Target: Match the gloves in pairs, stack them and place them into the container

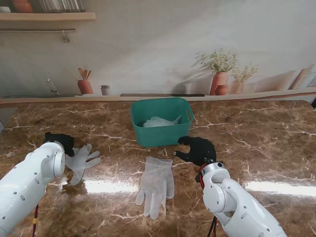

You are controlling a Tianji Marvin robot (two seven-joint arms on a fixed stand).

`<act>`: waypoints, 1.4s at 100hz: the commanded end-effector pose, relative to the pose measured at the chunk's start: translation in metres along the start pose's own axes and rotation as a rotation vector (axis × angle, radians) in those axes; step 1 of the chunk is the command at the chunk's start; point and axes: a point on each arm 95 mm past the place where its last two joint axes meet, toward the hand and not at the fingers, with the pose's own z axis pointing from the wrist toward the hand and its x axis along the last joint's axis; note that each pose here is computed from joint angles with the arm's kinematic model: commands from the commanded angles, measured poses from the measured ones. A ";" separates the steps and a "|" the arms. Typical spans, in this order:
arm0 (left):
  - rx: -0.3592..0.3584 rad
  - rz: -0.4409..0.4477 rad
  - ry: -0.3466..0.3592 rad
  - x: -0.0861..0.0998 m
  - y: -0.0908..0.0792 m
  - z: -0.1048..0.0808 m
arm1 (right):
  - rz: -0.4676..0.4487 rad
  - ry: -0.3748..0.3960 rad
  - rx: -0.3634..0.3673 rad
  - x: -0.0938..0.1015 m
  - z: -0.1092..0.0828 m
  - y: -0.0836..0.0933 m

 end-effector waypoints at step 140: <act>0.275 -0.772 0.703 0.046 -0.080 -0.160 | 0.092 0.093 -0.035 0.029 -0.032 0.015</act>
